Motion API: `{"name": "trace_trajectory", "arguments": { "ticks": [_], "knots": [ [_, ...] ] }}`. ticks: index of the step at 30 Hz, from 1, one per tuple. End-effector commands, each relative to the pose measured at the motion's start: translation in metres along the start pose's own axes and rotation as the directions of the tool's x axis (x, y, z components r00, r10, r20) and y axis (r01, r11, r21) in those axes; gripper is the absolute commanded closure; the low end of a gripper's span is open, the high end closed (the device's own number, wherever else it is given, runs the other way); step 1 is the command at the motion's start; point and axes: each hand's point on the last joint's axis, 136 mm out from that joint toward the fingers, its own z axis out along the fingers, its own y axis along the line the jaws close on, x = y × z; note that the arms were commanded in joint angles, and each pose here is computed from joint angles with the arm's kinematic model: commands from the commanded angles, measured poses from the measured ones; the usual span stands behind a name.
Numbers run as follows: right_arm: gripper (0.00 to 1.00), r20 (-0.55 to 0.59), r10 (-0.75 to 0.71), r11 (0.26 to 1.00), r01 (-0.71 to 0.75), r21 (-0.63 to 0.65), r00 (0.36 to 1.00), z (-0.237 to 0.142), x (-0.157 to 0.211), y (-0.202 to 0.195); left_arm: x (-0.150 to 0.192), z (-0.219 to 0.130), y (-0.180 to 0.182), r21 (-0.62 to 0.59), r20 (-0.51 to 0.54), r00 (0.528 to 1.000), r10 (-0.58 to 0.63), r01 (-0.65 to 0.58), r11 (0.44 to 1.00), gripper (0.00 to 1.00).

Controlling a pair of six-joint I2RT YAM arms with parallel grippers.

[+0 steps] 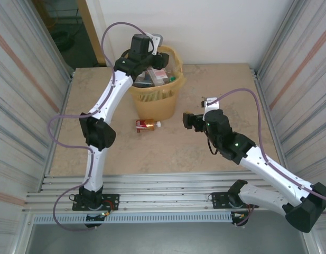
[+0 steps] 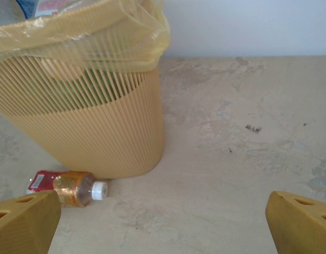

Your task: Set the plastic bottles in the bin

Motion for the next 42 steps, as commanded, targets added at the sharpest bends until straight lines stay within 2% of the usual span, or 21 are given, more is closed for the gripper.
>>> {"name": "trace_trajectory", "arguments": {
  "ticks": [1, 2, 7, 10, 14, 15, 21, 27, 35, 42],
  "knots": [
    [0.02, -0.018, -0.065, 0.998, 0.065, -0.015, 0.998, 0.003, -0.006, 0.006, -0.041, -0.050, -0.024, 0.082, 0.094, 0.996, 0.003, -0.010, 0.997, 0.41],
    [0.02, -0.039, -0.087, 0.996, 0.087, -0.013, 0.995, 0.007, -0.003, 0.007, -0.056, -0.073, -0.031, 0.095, 0.137, 0.990, 0.007, -0.020, 0.995, 0.39],
    [0.02, -0.089, -0.190, 0.981, 0.186, -0.050, 0.978, 0.020, 0.010, 0.025, -0.078, -0.126, -0.043, 0.121, 0.245, 0.970, 0.006, -0.037, 0.992, 0.28],
    [0.02, -0.087, -0.261, 0.963, 0.253, -0.097, 0.961, 0.025, 0.016, 0.044, -0.078, -0.154, -0.040, 0.095, 0.296, 0.955, 0.010, -0.040, 0.995, 0.21],
    [0.02, -0.091, -0.369, 0.921, 0.350, -0.171, 0.925, 0.032, 0.028, 0.072, -0.063, -0.190, -0.031, 0.047, 0.337, 0.941, 0.010, -0.027, 0.999, 0.03],
    [0.02, -0.092, -0.396, 0.908, 0.375, -0.187, 0.913, 0.033, 0.032, 0.080, -0.059, -0.199, -0.027, 0.035, 0.350, 0.937, 0.005, -0.019, 0.999, 0.01],
    [0.02, -0.094, -0.544, 0.823, 0.509, -0.252, 0.834, 0.044, 0.054, 0.116, 0.004, -0.243, 0.015, -0.061, 0.384, 0.918, -0.099, 0.132, 0.989, 0.01],
    [0.02, -0.097, -0.672, 0.725, 0.626, -0.289, 0.734, 0.059, 0.078, 0.146, 0.077, -0.278, 0.055, -0.181, 0.405, 0.894, -0.194, 0.287, 0.941, 0.01],
    [0.02, -0.131, -0.776, 0.619, 0.706, -0.346, 0.616, 0.096, 0.117, 0.174, 0.167, -0.288, 0.088, -0.295, 0.376, 0.878, -0.298, 0.418, 0.859, 0.01],
    [0.02, -0.148, -0.835, 0.543, 0.748, -0.381, 0.530, 0.128, 0.145, 0.191, 0.199, -0.291, 0.110, -0.325, 0.377, 0.846, -0.378, 0.502, 0.801, 0.01]
  ]
}}
